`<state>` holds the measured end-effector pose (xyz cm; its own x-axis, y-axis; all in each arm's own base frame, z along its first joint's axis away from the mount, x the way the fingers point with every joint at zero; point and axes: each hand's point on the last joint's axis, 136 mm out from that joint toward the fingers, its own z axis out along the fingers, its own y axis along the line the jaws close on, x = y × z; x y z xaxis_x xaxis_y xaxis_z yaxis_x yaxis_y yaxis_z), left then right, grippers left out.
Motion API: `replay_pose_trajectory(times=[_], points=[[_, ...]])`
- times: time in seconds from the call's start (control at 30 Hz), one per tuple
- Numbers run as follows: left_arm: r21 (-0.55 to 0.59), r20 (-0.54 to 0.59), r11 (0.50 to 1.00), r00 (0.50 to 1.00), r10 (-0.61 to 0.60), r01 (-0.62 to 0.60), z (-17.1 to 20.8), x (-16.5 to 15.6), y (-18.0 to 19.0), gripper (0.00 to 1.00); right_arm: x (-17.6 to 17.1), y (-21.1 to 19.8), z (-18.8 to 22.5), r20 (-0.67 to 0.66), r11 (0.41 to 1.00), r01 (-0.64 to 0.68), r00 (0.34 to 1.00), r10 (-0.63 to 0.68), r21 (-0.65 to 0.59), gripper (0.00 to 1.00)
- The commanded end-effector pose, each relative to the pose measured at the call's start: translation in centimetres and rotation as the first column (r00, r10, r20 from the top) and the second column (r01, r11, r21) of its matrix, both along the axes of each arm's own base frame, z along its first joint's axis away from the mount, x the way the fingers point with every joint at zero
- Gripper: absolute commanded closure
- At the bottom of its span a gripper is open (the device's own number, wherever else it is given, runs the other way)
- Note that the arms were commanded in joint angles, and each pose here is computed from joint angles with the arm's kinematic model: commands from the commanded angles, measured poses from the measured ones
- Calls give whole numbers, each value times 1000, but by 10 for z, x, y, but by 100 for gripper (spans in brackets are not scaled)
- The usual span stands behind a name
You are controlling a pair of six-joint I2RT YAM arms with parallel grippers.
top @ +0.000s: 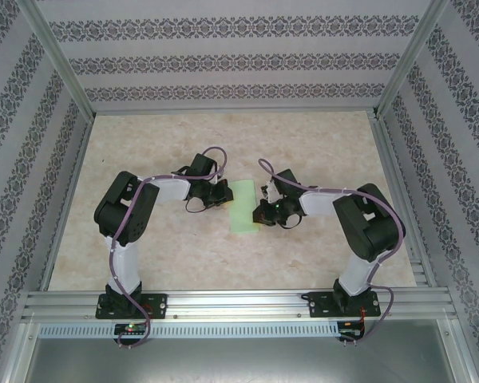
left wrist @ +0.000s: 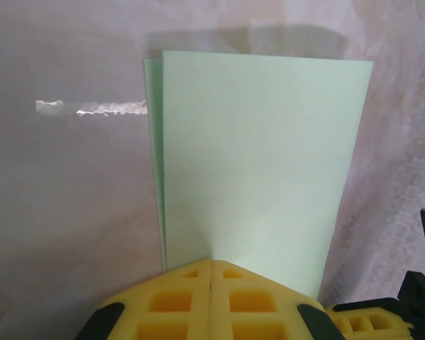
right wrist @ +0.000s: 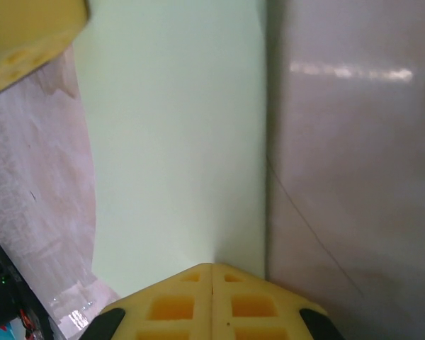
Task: Fold a paper plane with a square sheet of paper (pick it up from the middle)
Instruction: Fold the square sheet of paper in half at the center of the table.
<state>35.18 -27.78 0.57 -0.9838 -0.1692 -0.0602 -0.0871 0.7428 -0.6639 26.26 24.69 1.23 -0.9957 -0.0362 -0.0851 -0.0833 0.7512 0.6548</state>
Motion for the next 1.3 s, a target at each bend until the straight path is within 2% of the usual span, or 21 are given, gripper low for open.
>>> replay_pose_trajectory(times=[0.0, 0.23, 0.43, 0.63, 0.77, 0.97, 1.27], points=[[379, -334, 924, 938, 94, 42, -102, -93, 75, 100, -35, -25, -17, -114, 996, -1, 993, -9, -92, 96], [376, -331, 926, 940, 87, 47, -101, -91, 74, 100, -27, -23, 5, -56, 997, 0, 998, -4, -79, 96], [372, -330, 927, 940, 84, 48, -99, -91, 73, 100, 24, -1, 61, 136, 996, 92, 987, -89, -11, 94], [364, -328, 930, 942, 78, 50, -96, -89, 71, 100, 72, 28, 48, 132, 994, 109, 985, -109, 6, 100], [368, -329, 928, 941, 79, 51, -95, -90, 72, 100, 86, 42, 37, 109, 996, 87, 990, -89, 21, 100], [369, -332, 928, 940, 77, 54, -94, -90, 72, 100, 70, 38, 12, 49, 998, 58, 997, -58, 1, 100], [379, -334, 924, 939, 86, 50, -96, -91, 74, 100, 14, 12, -5, -29, 999, -19, 999, 17, -49, 100]])
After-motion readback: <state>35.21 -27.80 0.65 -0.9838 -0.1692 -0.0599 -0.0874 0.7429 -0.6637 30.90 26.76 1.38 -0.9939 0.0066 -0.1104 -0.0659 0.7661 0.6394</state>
